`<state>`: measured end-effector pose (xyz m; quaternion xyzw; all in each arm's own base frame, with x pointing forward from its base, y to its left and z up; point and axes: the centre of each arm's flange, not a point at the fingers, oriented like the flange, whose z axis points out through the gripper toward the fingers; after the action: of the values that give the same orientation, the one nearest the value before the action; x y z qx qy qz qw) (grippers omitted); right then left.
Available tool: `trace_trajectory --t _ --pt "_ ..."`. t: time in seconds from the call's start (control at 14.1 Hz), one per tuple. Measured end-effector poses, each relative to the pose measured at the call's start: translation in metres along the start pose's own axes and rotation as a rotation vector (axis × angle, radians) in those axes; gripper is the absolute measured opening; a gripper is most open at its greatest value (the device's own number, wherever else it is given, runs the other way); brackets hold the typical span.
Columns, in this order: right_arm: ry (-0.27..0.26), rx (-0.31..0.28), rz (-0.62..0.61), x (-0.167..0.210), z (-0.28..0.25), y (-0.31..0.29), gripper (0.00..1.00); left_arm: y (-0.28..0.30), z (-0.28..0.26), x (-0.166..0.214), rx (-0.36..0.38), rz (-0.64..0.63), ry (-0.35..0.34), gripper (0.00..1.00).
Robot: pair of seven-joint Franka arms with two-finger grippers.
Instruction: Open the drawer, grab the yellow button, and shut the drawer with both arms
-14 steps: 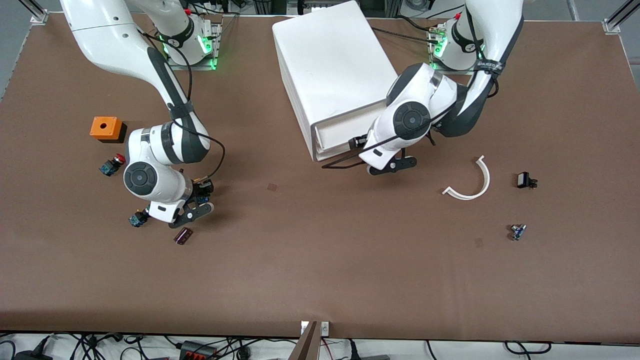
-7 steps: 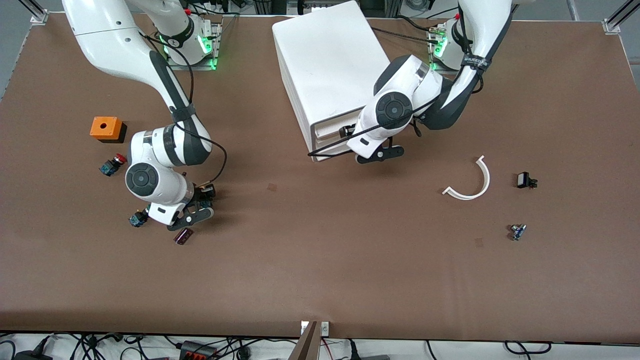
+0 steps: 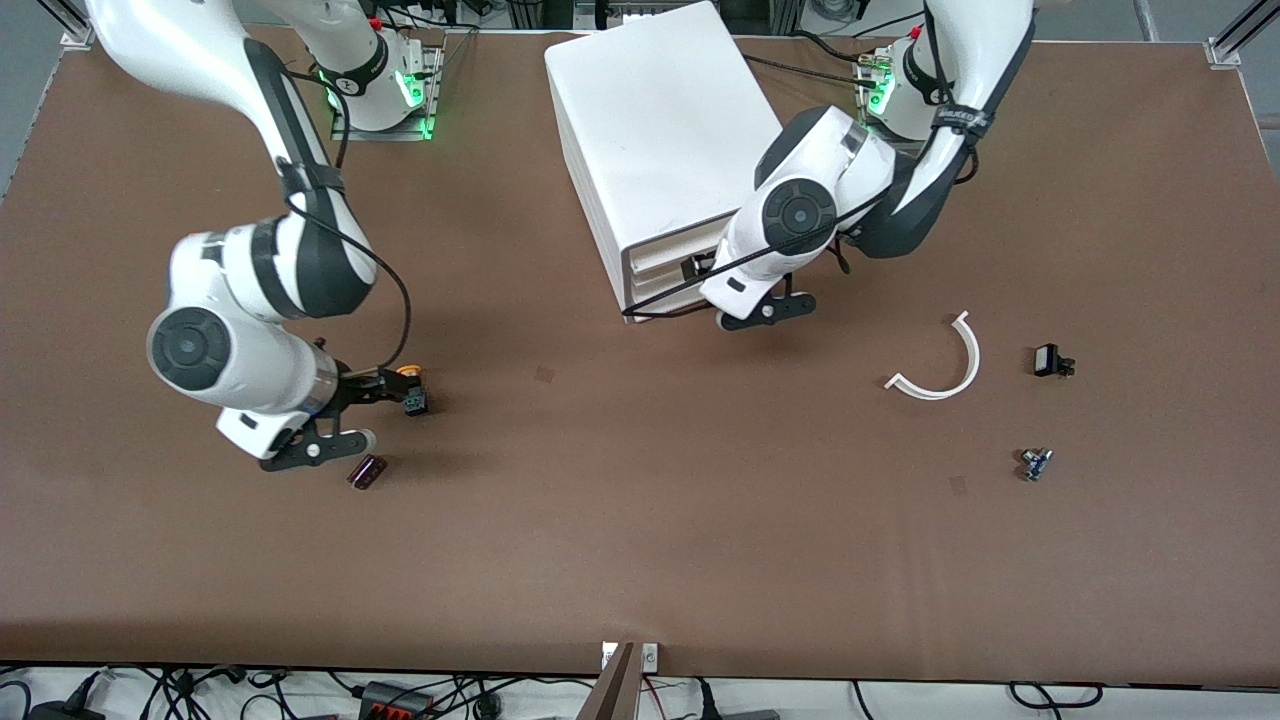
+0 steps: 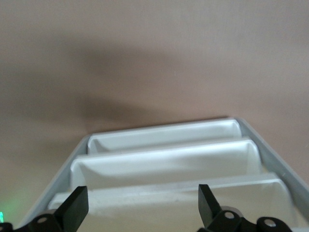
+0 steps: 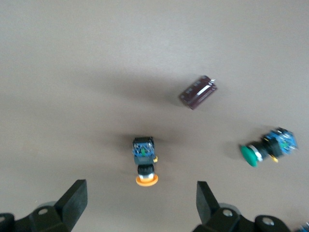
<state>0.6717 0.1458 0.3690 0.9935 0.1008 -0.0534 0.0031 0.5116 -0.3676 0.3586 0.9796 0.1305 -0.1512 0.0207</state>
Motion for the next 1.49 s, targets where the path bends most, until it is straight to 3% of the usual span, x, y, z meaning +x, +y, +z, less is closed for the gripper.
trace_trajectory --t 0.28,0.78,1.06,1.28,1.49 --pt "0.044 -0.006 0.048 -0.021 -0.068 0.031 1.0 -0.038 -0.077 0.042 0.019 0.021 0.204 1.0" --pt "0.132 -0.016 0.141 -0.052 -0.139 0.087 1.0 -0.186 -0.184 0.11 0.043 0.358 0.3 1.0" --pt "0.176 -0.02 0.215 -0.081 -0.18 0.131 1.0 -0.254 -0.219 0.102 0.092 0.407 0.305 1.0" --pt "0.217 -0.008 0.247 -0.101 -0.208 0.151 1.0 -0.262 -0.242 0.071 0.102 0.413 0.329 1.0" --pt "0.219 0.022 0.261 -0.118 -0.223 0.165 1.0 -0.269 -0.264 0.041 0.049 0.403 0.317 1.0"
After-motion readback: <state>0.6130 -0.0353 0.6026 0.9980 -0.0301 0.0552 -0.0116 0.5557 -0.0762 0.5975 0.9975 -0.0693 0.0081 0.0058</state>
